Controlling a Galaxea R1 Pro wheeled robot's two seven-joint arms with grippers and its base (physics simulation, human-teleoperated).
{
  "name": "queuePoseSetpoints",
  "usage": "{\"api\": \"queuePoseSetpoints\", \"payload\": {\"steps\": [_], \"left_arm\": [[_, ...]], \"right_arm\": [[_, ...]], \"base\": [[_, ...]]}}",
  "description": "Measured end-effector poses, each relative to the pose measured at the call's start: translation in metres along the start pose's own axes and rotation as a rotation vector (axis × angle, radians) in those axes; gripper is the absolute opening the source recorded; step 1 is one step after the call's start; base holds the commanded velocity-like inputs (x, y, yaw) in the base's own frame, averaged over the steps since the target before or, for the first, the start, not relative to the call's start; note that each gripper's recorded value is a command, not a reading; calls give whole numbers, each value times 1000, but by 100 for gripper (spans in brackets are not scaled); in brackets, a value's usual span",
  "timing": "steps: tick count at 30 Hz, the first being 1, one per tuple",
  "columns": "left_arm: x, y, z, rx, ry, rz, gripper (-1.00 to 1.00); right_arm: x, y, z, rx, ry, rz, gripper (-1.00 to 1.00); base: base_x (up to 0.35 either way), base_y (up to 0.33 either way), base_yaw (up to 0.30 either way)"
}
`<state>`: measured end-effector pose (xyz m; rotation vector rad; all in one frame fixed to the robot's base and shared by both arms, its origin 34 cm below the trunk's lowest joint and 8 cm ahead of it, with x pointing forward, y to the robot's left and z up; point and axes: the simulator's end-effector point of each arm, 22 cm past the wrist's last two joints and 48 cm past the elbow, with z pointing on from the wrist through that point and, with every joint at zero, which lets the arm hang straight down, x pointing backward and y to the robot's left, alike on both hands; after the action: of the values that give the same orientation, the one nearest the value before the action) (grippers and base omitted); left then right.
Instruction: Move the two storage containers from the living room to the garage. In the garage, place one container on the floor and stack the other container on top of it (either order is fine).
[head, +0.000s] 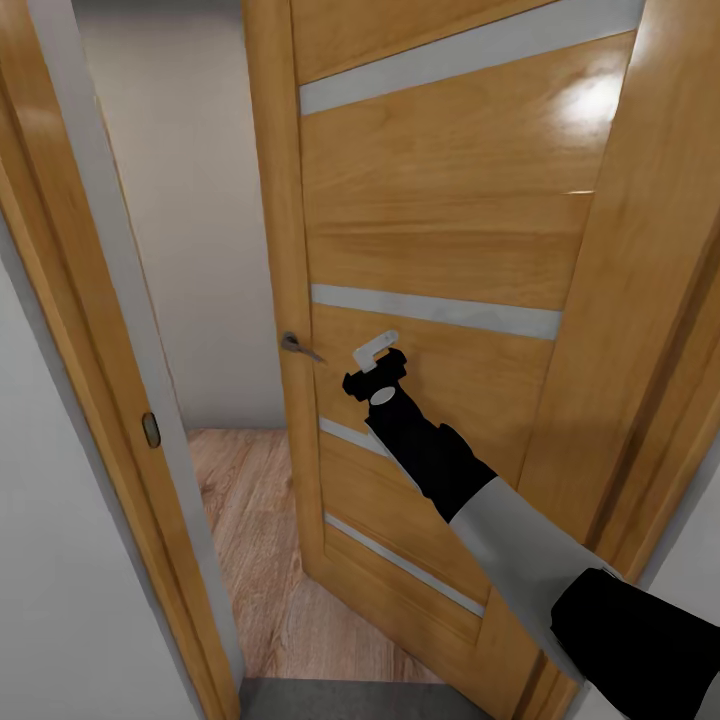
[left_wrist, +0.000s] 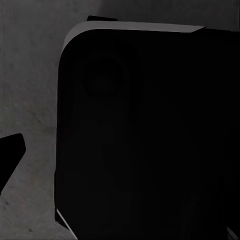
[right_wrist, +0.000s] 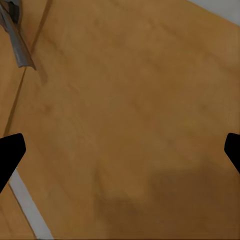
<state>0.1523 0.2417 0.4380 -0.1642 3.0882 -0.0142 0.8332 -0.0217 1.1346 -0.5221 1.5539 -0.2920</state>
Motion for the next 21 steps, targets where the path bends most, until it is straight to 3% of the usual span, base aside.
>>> {"api": "queuePoseSetpoints", "payload": {"steps": [21], "left_arm": [[0,0,0,0,-1,0,100]], "right_arm": [[9,-11,3,60,14,-11,100]], "base": [[311,0,0]]}}
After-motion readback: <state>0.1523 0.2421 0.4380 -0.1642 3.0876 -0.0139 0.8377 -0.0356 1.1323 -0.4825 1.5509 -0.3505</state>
